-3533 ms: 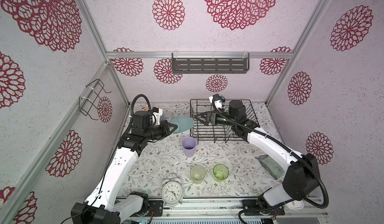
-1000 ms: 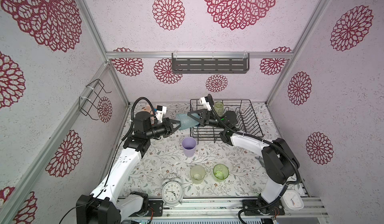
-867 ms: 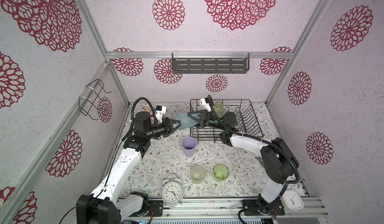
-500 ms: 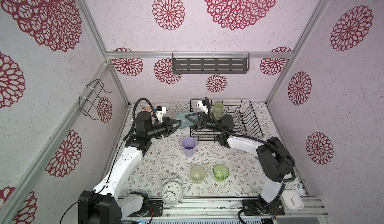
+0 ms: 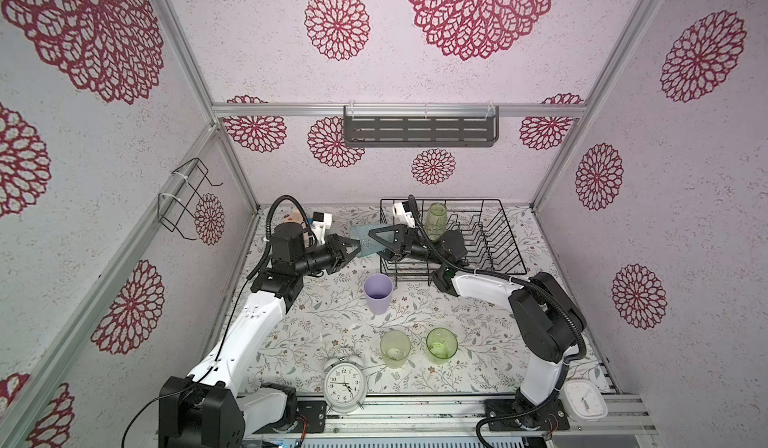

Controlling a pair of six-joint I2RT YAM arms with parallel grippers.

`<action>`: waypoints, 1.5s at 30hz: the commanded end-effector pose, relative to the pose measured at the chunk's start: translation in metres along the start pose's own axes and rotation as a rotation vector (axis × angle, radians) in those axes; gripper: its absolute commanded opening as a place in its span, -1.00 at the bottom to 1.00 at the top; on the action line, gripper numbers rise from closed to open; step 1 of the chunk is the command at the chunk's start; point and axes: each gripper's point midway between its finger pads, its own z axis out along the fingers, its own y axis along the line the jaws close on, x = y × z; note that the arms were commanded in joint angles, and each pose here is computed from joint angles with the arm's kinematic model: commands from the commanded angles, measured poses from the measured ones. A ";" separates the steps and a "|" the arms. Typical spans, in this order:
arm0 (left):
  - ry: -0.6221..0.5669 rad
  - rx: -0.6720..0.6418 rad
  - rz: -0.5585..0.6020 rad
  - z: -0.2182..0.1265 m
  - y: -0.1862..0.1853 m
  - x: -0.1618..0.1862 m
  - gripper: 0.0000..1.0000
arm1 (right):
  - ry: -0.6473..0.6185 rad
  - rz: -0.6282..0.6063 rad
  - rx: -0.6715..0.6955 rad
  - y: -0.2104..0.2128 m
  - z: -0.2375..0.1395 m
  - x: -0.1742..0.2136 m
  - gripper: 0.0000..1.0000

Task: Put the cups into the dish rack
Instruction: 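Hold the teal cup out with the left gripper while the right gripper grasps it, then open the left gripper and draw it back while the right carries the teal cup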

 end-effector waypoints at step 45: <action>0.008 -0.350 -0.030 -0.053 0.092 0.037 0.25 | -0.025 -0.635 1.516 -0.155 -0.150 -0.158 0.12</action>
